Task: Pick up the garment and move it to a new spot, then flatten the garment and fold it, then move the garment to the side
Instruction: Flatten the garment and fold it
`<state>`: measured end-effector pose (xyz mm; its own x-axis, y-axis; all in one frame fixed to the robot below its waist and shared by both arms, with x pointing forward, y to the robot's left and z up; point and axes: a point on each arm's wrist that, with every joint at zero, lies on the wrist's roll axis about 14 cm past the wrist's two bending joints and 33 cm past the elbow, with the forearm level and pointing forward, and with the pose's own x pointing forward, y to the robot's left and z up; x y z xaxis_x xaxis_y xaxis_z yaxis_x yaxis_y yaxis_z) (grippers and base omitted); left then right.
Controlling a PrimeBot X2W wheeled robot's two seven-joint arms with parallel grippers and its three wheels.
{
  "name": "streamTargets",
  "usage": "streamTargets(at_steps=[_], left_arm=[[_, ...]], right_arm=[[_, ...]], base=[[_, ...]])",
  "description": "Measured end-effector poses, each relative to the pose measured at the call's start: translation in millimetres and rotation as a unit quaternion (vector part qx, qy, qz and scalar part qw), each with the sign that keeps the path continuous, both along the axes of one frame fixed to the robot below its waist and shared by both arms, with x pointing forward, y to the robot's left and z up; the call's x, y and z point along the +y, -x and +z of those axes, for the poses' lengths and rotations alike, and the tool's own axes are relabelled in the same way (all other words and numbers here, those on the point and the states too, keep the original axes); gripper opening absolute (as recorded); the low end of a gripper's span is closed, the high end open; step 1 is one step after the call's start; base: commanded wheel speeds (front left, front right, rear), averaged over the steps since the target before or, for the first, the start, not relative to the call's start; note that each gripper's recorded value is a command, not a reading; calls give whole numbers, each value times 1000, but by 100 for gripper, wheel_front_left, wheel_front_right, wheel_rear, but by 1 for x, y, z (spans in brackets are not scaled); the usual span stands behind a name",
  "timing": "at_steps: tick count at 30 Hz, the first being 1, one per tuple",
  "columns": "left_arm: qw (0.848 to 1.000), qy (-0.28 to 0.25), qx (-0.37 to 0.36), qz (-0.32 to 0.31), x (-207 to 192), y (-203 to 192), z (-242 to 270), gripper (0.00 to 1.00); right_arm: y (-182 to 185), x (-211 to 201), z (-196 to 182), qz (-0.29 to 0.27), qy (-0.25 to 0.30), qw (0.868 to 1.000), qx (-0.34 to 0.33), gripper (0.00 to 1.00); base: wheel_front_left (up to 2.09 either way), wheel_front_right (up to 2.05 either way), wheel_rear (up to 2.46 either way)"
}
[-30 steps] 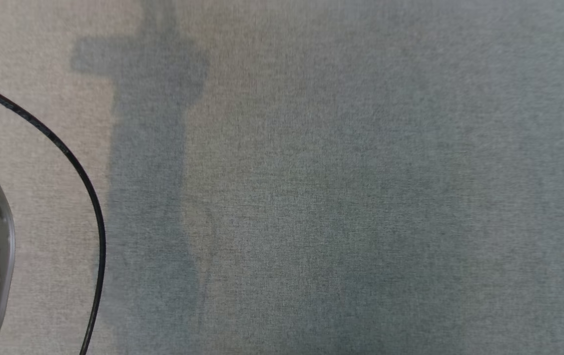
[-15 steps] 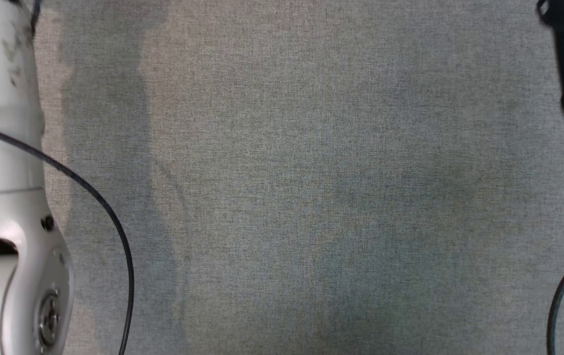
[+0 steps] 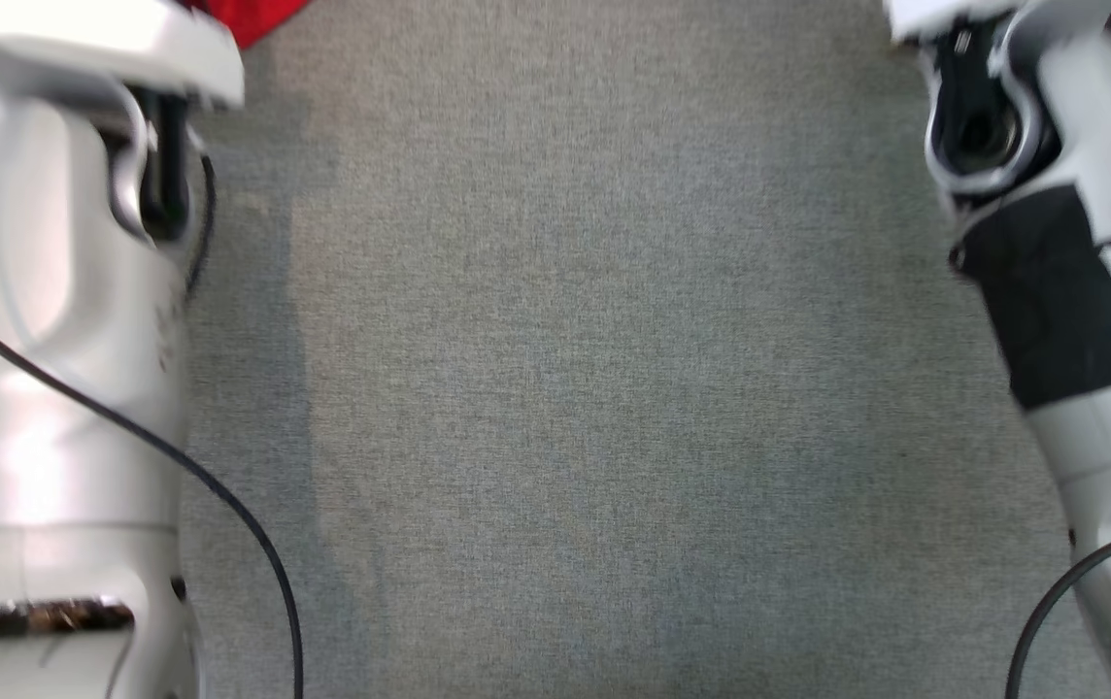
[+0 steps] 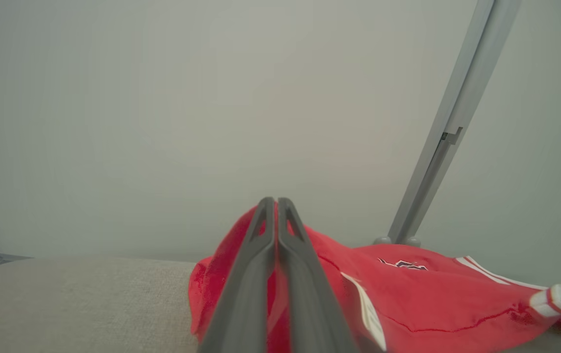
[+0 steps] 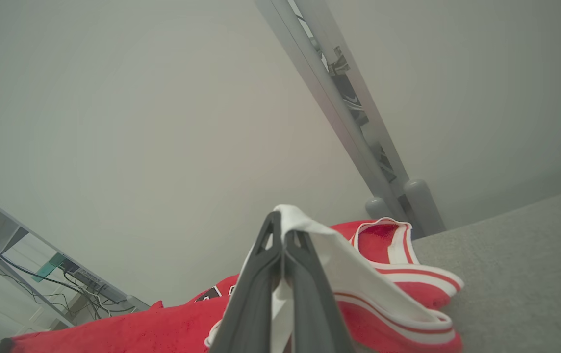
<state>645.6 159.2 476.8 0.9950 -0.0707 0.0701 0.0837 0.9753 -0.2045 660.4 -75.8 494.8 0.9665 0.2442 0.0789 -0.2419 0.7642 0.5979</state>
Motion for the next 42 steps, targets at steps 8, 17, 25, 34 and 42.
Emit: streamTargets(at_steps=[8,17,25,34,42], left_arm=[[998,-13,52,-13,-5,48,-23,0],[996,-13,82,-20,-8,96,-28,0],[994,-6,112,-7,-4,136,-37,0],[992,23,117,34,16,172,-31,0],[992,31,108,54,29,198,-24,0]], right_arm=[[48,-10,-33,6,7,998,68,0],[92,-22,-35,-1,-15,995,102,0],[127,-26,-37,5,-24,992,126,0],[163,-31,-40,8,-57,985,161,0],[190,-23,-38,35,-83,979,184,0]], base=[[0,0,0],[0,0,0],[0,0,0],[0,0,0],[0,0,0]])
